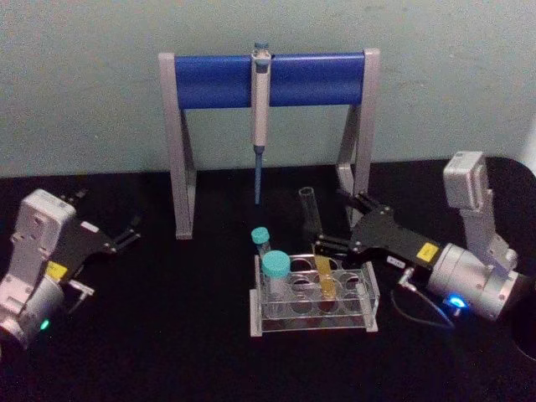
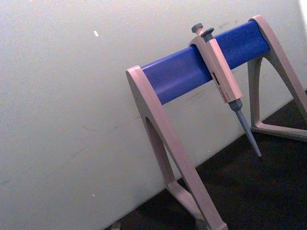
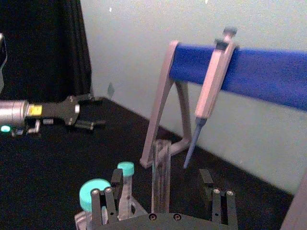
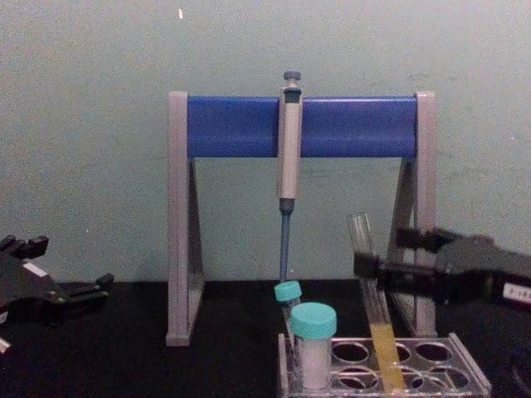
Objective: Pick up the test tube from the test tube rack, shake it, then place it back into the test tube rack.
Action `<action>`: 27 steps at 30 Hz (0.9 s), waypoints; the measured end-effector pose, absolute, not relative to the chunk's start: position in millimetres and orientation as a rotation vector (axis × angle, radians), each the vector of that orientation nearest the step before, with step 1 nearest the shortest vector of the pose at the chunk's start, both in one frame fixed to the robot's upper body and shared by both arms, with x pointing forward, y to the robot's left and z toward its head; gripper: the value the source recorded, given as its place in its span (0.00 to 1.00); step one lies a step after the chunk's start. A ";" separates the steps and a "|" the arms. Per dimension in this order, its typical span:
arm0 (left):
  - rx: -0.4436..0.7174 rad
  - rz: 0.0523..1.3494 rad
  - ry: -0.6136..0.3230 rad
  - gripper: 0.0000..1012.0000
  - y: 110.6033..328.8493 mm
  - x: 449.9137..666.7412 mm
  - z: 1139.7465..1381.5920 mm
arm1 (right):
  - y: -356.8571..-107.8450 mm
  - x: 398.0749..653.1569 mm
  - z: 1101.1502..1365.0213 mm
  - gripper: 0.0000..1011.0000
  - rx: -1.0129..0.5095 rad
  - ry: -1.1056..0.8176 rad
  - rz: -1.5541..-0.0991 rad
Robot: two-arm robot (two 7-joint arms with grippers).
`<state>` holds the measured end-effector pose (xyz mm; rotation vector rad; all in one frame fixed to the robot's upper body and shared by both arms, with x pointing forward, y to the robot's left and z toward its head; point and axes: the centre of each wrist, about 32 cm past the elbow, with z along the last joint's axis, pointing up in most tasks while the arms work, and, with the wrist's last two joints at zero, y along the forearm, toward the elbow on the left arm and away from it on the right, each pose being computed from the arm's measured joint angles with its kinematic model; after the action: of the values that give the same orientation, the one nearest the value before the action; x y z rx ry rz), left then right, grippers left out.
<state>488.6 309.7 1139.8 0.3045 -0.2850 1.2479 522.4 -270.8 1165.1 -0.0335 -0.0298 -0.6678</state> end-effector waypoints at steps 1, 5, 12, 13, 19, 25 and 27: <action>0.304 1.248 -0.285 0.99 309.6 488.6 1139.8 | -271.1 521.0 1166.8 0.99 -0.026 -0.035 -0.674; 0.304 1.248 -0.285 0.99 309.6 488.6 1139.8 | -272.1 512.8 1176.7 0.99 0.015 -0.066 -0.715; 0.304 1.248 -0.285 0.99 309.7 488.6 1139.8 | -267.2 488.0 1195.4 0.99 0.014 -0.223 -0.998; 0.304 1.248 -0.285 0.99 309.7 488.6 1139.8 | -265.8 486.0 1195.5 0.99 0.005 -0.244 -1.036; 0.304 1.248 -0.285 0.99 309.7 488.6 1139.8 | -254.0 480.9 1183.0 0.99 -0.116 -0.318 -1.260; 0.305 1.248 -0.285 0.99 309.7 488.6 1139.7 | -248.8 484.3 1164.5 0.99 -0.239 -0.282 -1.343; 0.304 1.248 -0.285 0.99 309.7 488.6 1139.8 | -248.5 485.8 1161.2 0.99 -0.258 -0.268 -1.348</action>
<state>488.6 309.7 1139.8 0.3045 -0.2850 1.2480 485.8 -248.5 1161.2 -0.2579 -0.2676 -1.3477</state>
